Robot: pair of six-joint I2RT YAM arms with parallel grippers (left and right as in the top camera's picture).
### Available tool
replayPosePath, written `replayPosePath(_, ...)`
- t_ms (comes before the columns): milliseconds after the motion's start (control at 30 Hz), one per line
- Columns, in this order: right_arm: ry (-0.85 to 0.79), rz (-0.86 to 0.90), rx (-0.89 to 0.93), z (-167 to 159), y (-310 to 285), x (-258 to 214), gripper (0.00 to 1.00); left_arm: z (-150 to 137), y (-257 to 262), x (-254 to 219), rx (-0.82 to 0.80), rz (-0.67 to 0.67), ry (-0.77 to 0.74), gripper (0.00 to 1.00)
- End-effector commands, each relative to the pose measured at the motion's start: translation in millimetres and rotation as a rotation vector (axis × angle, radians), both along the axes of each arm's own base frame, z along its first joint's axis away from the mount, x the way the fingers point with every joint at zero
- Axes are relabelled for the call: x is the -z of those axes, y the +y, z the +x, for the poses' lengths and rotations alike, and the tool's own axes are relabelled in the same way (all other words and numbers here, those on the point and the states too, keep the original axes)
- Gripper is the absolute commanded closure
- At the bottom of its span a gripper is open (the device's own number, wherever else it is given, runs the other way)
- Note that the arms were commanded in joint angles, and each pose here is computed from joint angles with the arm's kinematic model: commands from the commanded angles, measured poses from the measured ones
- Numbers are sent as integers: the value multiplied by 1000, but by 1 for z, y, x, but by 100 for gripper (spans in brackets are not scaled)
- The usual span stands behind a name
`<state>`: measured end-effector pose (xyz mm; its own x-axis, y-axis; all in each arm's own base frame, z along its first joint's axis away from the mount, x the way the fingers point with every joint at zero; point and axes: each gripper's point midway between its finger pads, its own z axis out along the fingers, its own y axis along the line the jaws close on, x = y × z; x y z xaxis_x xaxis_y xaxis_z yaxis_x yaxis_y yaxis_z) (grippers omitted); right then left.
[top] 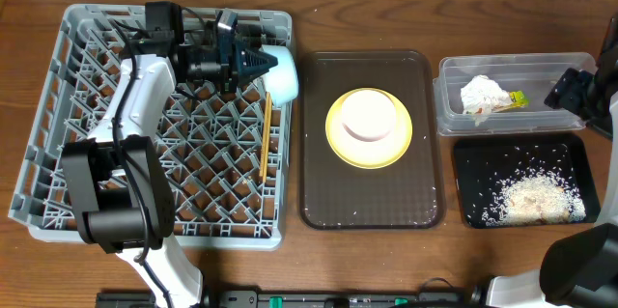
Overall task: Sort waste into correct bins and load items into the dishwasher rack
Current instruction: 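Lift the light-blue bowl and carry it over the dish rack, then lower the light-blue bowl upright into the rack near the white cup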
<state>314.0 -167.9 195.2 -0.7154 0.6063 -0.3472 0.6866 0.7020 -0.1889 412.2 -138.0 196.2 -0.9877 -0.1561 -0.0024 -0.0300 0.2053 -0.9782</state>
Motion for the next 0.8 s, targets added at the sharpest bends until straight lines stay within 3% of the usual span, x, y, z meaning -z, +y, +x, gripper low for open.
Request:
replayPosePath(0, -21, -15, 24, -3, -4, -8, 1, 6, 12, 40, -49, 128, 55, 91)
replayPosePath(267, -21, -15, 24, -3, -4, -7, 1, -6, 14, 44, -4, 157, 0, 92)
replayPosePath(600, -21, -15, 24, -3, -4, -7, 1, -27, 44, 99, 17, 511, 87, 92)
replayPosePath(767, -21, -15, 24, -3, -4, -8, 1, -36, 47, 104, 60, 551, 72, 92)
